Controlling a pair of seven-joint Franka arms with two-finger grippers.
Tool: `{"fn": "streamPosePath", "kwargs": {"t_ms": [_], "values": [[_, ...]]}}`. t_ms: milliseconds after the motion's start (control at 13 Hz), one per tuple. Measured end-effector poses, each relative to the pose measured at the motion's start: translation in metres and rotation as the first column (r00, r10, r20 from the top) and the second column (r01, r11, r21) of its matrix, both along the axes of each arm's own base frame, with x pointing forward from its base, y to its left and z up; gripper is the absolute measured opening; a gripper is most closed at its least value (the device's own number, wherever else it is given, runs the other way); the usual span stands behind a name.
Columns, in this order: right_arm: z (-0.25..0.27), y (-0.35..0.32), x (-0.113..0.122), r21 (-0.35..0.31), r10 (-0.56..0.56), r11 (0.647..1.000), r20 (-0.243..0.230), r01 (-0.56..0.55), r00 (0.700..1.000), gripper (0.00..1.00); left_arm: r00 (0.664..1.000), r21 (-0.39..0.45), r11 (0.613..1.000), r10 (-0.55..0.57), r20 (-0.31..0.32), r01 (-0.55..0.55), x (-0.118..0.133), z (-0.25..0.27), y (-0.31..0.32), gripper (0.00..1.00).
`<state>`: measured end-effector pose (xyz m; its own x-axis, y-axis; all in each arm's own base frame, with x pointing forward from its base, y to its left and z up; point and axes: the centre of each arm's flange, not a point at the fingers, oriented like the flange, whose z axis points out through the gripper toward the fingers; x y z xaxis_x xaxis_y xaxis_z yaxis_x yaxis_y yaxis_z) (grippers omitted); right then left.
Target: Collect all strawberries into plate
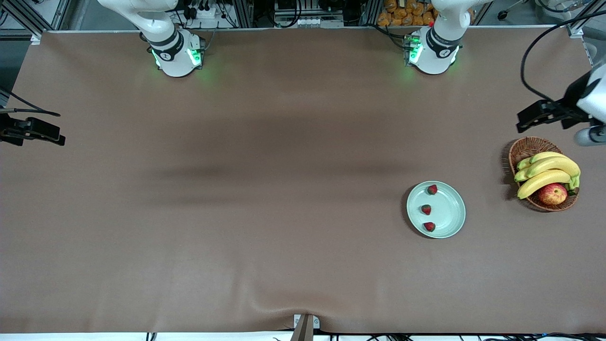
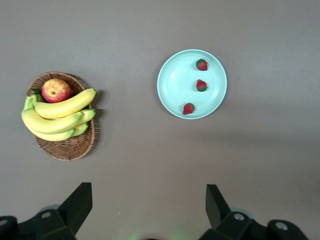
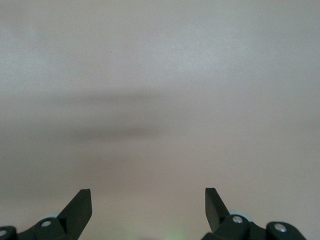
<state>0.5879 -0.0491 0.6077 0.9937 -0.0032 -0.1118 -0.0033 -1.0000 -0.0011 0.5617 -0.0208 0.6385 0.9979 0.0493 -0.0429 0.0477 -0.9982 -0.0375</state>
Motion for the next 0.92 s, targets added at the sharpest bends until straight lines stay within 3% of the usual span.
{"fn": "streamPosePath", "kwargs": {"t_ms": [307,613,920], "values": [[0.000,0.000,0.000,0.000,0.000,1.000,0.002,0.000,1.000,1.00,1.000,-0.018,1.000,0.010,-0.008,-0.011,-0.015,0.002,0.035,1.00],[0.000,0.001,0.000,0.012,-0.001,1.000,0.004,0.001,1.000,1.00,1.000,-0.017,1.000,-0.007,-0.003,0.007,-0.034,0.005,0.026,1.00],[0.000,0.001,0.001,0.012,-0.001,1.000,0.007,0.001,1.000,1.00,1.000,-0.017,0.999,-0.030,-0.002,0.030,-0.037,0.006,0.012,1.00]]}}
